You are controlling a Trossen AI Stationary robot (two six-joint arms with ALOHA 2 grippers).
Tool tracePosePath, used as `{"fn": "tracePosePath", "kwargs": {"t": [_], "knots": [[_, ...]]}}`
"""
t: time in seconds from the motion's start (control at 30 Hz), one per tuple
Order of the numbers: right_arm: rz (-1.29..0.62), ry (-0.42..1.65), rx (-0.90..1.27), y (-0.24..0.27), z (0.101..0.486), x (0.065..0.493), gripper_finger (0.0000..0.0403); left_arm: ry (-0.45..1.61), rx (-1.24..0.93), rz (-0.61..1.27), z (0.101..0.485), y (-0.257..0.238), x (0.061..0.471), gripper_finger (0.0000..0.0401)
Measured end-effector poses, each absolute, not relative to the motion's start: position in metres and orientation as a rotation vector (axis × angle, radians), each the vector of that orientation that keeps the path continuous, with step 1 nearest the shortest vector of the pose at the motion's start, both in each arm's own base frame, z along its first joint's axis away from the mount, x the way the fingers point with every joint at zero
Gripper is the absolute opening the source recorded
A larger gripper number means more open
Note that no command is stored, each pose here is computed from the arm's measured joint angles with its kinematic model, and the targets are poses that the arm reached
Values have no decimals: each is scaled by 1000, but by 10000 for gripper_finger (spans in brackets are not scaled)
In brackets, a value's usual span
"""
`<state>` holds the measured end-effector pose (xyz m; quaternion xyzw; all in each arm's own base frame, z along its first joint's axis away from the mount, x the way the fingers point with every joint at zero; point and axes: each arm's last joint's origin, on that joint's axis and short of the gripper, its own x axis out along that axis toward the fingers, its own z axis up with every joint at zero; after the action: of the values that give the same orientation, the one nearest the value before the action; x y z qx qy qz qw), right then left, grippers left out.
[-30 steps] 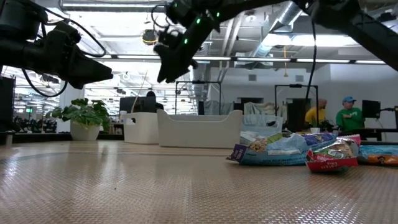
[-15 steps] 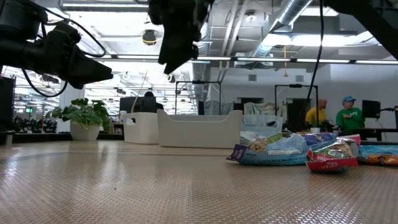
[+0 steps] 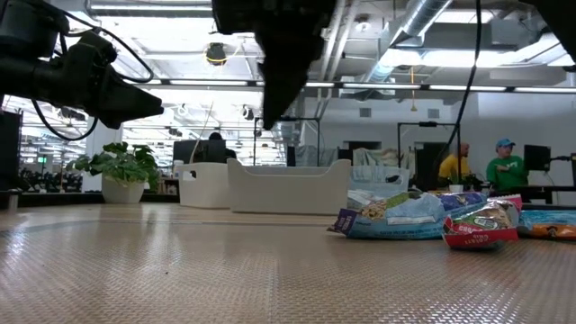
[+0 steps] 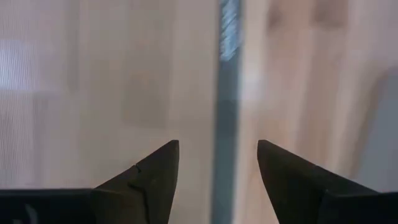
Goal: Pick and place Granola Bars by type
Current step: Put the blue granola bar into the white bin
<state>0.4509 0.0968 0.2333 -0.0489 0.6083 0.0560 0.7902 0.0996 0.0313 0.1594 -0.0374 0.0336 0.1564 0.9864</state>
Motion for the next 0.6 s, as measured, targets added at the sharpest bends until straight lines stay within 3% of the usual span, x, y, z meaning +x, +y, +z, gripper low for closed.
{"fn": "tracePosePath", "kwargs": {"t": [0.3,0.6], "knots": [[204,1472,-217,144,213,416,207,68,-75,315,159,31,100,169],[190,1446,-186,145,207,373,203,68,-75,315,159,31,100,169]]}}
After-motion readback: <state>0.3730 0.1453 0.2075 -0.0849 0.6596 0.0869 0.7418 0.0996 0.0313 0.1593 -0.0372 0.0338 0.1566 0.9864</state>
